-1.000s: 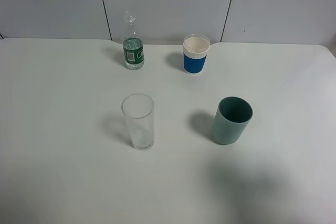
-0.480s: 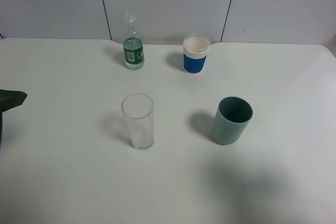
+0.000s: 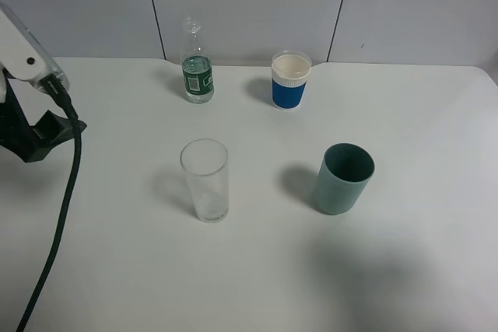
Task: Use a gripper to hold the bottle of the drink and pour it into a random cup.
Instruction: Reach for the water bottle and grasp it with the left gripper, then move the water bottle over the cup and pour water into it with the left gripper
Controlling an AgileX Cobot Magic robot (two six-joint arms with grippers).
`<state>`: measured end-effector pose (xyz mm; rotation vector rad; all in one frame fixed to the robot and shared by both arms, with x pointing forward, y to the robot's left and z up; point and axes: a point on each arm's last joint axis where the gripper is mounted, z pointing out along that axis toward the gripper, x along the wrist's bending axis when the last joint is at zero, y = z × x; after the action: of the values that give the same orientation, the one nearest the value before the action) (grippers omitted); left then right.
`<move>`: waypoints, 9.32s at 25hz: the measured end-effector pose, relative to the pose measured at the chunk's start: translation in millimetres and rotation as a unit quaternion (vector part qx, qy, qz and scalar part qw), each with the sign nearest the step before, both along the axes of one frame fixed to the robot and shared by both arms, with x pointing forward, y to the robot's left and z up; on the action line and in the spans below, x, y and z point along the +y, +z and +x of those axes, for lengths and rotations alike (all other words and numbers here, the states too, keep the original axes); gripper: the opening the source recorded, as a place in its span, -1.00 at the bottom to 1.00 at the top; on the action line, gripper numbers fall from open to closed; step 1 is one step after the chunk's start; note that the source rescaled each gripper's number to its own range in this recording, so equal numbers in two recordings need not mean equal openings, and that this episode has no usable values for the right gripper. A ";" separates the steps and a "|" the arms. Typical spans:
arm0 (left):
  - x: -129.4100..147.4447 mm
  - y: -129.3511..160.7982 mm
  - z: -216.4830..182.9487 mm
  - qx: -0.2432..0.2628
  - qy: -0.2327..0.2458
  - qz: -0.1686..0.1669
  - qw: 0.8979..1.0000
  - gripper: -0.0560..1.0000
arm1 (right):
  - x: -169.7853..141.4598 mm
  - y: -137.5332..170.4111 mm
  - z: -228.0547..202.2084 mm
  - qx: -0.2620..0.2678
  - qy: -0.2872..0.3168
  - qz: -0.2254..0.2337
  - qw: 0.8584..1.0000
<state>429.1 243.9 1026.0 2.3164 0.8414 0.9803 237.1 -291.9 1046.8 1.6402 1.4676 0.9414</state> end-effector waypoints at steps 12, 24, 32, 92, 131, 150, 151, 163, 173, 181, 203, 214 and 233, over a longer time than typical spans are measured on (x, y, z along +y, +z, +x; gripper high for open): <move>-18.3 -31.7 38.3 -0.025 -0.053 0.015 0.998 0.75 | 0.0 0.0 0.0 0.000 0.000 0.000 1.000; -42.3 -67.0 65.2 0.007 -0.083 -0.068 0.994 0.75 | 0.0 0.0 0.0 0.000 0.000 0.000 1.000; -40.2 -78.0 96.5 0.011 -0.079 -0.082 0.993 0.75 | 0.0 0.0 0.0 0.000 0.000 0.000 1.000; -52.4 -158.4 254.7 -0.012 -0.208 -0.333 0.920 0.75 | 0.0 0.0 0.0 0.000 0.000 0.000 1.000; -52.0 -178.9 255.0 -0.013 -0.197 -0.349 0.916 -0.89 | 0.0 0.0 0.0 0.000 0.000 0.000 1.000; -43.8 -98.1 221.9 -0.140 -0.239 -0.235 0.932 -0.89 | 0.0 0.0 0.0 0.000 0.000 0.000 1.000; -42.9 -96.1 218.1 -0.144 -0.237 -0.231 0.933 -0.89 | 0.0 0.0 0.0 0.000 0.000 0.000 1.000; -32.9 -75.7 187.4 -0.219 -0.213 -0.165 0.938 -0.89 | 0.0 0.0 0.0 0.000 0.000 0.000 1.000; -31.6 -84.7 160.6 -0.273 -0.224 -0.147 0.924 -0.89 | 0.0 0.0 0.0 0.000 0.000 0.000 1.000; -42.5 -74.1 148.4 -0.320 -0.255 -0.131 0.903 -0.89 | 0.0 0.0 0.0 0.000 0.000 0.000 1.000; -33.8 -103.2 117.3 -0.335 -0.262 0.002 0.905 -0.89 | 0.0 0.0 0.0 0.000 0.000 0.000 1.000; -26.1 -112.8 106.2 -0.326 -0.276 0.036 0.903 -0.89 | 0.0 0.0 0.0 0.000 0.000 0.000 1.000; -17.3 -120.1 80.2 -0.337 -0.308 0.149 0.877 -0.89 | 0.0 0.0 0.0 0.000 0.000 0.000 1.000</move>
<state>509.3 226.7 905.9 1.9980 -0.3342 1.5169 237.1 -291.9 1046.8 1.6402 1.4676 0.9414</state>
